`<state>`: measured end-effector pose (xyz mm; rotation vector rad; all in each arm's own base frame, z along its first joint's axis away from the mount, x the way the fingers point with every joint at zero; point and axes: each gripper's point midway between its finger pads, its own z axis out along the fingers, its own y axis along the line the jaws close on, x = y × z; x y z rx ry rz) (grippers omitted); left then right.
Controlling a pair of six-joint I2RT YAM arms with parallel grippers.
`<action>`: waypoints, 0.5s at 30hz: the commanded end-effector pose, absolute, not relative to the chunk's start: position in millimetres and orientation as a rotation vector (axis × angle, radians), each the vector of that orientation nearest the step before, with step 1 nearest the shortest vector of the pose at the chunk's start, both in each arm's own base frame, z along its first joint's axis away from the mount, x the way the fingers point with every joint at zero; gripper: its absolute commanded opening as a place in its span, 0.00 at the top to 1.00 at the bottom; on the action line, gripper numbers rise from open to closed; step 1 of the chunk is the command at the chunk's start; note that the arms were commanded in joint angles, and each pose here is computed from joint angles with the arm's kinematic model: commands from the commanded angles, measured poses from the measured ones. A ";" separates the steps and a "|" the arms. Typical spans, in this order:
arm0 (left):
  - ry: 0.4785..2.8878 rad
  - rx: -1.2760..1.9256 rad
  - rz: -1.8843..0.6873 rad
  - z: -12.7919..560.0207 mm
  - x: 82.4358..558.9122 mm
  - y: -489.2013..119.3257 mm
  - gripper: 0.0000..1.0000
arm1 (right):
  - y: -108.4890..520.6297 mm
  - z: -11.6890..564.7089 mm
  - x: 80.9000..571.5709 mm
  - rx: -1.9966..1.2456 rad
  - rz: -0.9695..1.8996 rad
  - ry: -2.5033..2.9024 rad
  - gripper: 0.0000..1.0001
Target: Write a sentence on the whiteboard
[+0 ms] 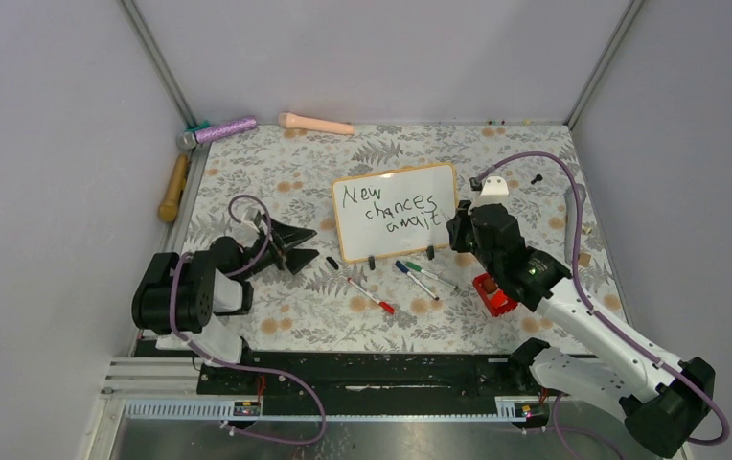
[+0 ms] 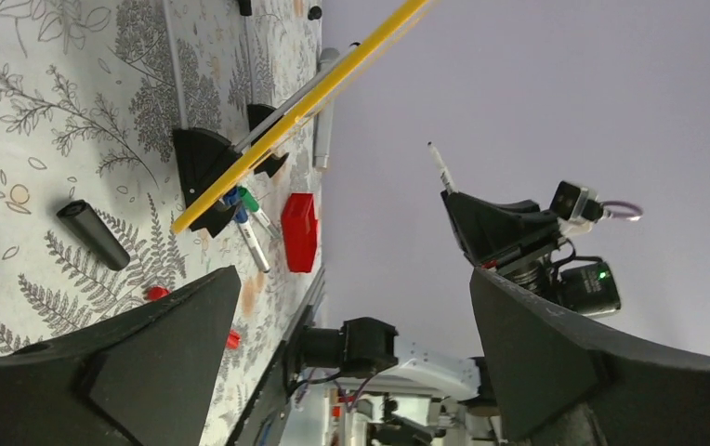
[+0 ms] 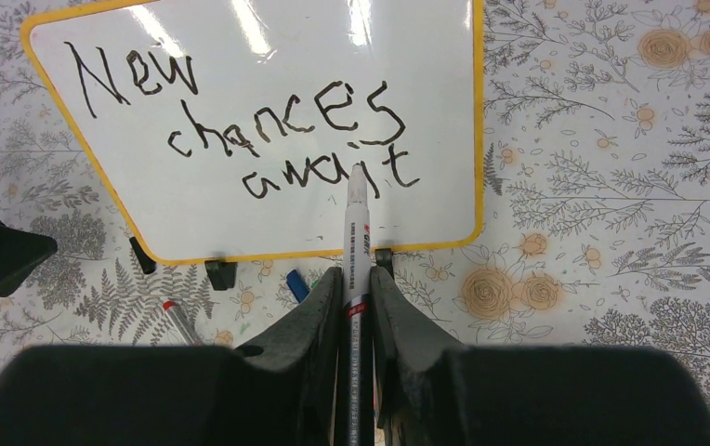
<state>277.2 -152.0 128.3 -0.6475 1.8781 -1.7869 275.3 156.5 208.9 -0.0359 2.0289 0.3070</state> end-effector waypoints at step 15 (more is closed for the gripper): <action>2.323 -0.475 -0.940 85.3 271.2 -125.4 0.01 | 158.9 216.0 283.7 -0.013 0.320 1.990 1.00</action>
